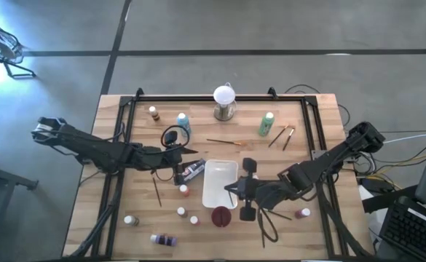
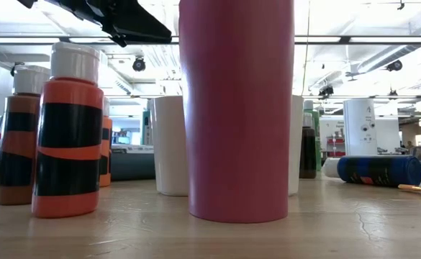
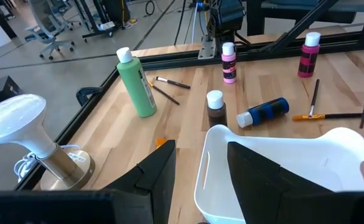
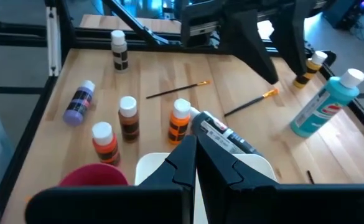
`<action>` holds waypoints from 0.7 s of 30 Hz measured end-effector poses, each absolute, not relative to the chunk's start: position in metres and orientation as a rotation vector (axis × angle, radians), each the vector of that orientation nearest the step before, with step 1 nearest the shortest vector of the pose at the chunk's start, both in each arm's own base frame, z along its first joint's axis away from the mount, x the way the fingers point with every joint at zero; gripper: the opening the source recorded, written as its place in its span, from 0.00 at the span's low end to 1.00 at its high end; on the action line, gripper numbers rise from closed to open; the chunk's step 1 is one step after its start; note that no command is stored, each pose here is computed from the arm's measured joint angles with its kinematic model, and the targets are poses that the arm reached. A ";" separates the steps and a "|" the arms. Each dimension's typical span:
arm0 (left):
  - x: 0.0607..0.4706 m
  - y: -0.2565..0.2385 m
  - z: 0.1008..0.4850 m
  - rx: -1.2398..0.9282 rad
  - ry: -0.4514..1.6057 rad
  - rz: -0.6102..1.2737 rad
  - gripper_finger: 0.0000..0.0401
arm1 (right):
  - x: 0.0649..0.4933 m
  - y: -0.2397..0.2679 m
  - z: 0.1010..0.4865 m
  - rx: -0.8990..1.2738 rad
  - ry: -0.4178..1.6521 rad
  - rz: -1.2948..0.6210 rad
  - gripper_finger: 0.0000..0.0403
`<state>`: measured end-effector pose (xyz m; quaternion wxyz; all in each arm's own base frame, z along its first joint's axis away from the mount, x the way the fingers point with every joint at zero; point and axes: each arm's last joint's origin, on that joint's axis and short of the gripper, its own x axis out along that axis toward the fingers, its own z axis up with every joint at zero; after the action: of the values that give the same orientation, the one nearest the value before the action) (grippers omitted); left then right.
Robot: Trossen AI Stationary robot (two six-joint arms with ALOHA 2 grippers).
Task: Pick & Place Paint Supplies
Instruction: Put the gold paint brush into the red cup
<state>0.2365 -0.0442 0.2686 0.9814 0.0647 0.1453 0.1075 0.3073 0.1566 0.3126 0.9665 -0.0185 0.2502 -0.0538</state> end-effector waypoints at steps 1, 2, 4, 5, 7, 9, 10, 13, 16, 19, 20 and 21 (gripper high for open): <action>0.237 -0.044 0.269 0.130 0.292 0.216 0.38 | 0.307 0.157 0.312 -0.041 0.508 -0.104 0.02; 0.237 -0.044 0.269 0.130 0.292 0.216 0.38 | 0.307 0.157 0.313 -0.045 0.507 -0.100 0.02; 0.237 -0.044 0.269 0.130 0.292 0.217 0.38 | 0.308 0.157 0.313 -0.049 0.496 -0.094 0.02; 0.237 -0.044 0.269 0.130 0.293 0.217 0.38 | 0.308 0.158 0.313 -0.051 0.489 -0.087 0.02; 0.237 -0.044 0.269 0.131 0.293 0.217 0.38 | 0.309 0.159 0.315 -0.049 0.471 -0.059 0.02; 0.236 -0.044 0.269 0.131 0.292 0.217 0.38 | 0.311 0.160 0.318 -0.051 0.447 -0.029 0.02; 0.236 -0.044 0.269 0.131 0.292 0.217 0.38 | 0.311 0.161 0.319 -0.056 0.436 -0.013 0.02; 0.237 -0.044 0.269 0.131 0.292 0.217 0.38 | 0.310 0.161 0.323 -0.076 0.417 0.017 0.02; 0.237 -0.044 0.269 0.131 0.292 0.217 0.38 | 0.307 0.161 0.327 -0.091 0.403 0.023 0.02; 0.236 -0.044 0.269 0.131 0.292 0.217 0.38 | 0.306 0.160 0.330 -0.118 0.391 0.031 0.02; 0.236 -0.044 0.269 0.131 0.291 0.217 0.38 | 0.305 0.160 0.332 -0.123 0.385 0.034 0.02; 0.236 -0.044 0.269 0.131 0.292 0.217 0.38 | 0.305 0.160 0.334 -0.126 0.372 0.040 0.02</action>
<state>0.2364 -0.0440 0.2689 0.9814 0.0652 0.1449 0.1079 0.3052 0.1601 0.3337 0.9806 -0.0625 0.1846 0.0199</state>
